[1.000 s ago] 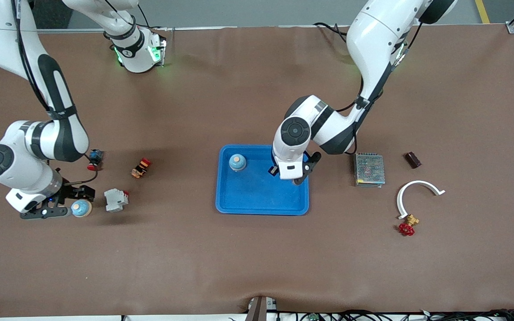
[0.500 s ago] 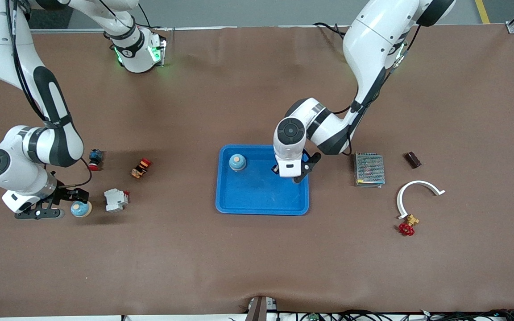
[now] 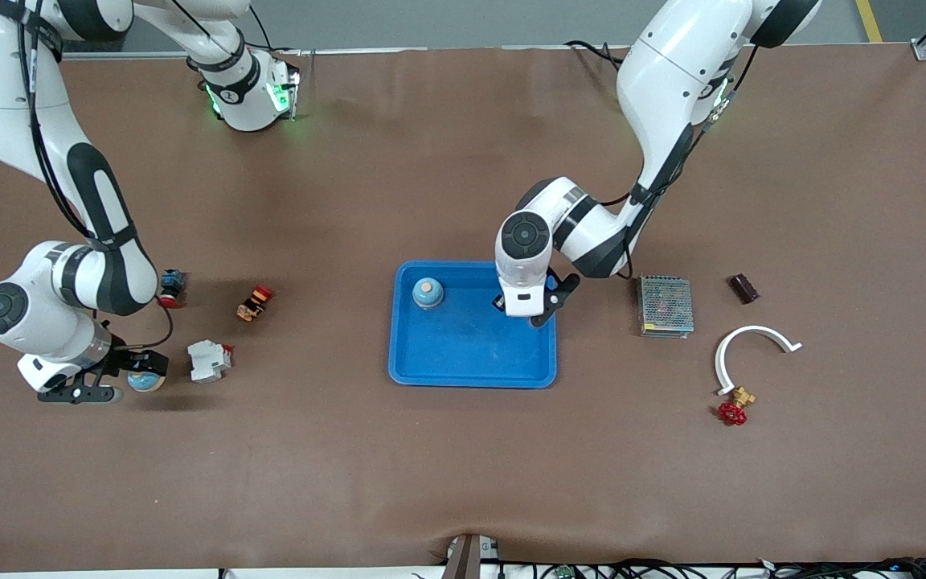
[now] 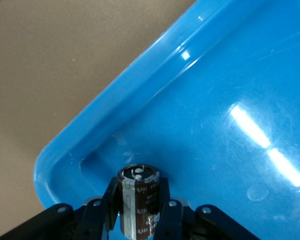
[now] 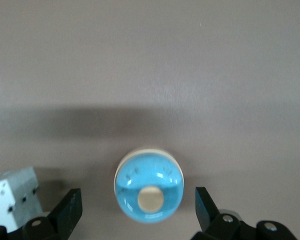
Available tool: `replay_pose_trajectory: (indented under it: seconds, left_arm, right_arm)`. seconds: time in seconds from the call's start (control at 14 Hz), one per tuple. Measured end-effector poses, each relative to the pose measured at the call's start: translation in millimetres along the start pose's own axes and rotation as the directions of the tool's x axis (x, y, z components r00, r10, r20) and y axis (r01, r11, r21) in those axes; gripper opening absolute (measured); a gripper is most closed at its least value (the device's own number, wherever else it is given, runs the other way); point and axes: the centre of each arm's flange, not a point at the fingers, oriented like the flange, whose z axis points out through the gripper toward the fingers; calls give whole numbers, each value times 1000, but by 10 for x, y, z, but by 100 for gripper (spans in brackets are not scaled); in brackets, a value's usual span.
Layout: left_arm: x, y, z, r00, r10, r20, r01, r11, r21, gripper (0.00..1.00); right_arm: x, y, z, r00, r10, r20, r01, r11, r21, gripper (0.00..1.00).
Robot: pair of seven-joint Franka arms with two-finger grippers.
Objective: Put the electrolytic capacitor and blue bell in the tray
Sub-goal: 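Lower the capacitor into the tray while the right gripper reaches the bell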
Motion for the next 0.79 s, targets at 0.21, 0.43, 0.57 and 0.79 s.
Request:
replay_pose_trajectory:
  seconds: [0.21, 0.43, 0.57, 0.79]
  left_arm:
    - [-9, -22, 42, 1000, 2, 0, -2, 1000, -2, 34]
    - [-9, -18, 35, 1000, 3, 0, -3, 1000, -7, 40]
    - [-7, -10, -15, 1000, 5, -2, -5, 1000, -15, 61]
    - [40, 34, -322, 999, 31, -14, -31, 998, -61, 90]
  right_arm:
    - [12, 1, 112, 1000, -1, -10, 1, 1000, -4, 100]
    - [36, 21, 176, 1000, 1, -9, -1, 1000, -6, 100]
    - [46, 34, 207, 1000, 2, -10, -2, 1000, -7, 100]
    - [38, 67, 248, 1000, -1, -7, 1, 1000, -8, 100]
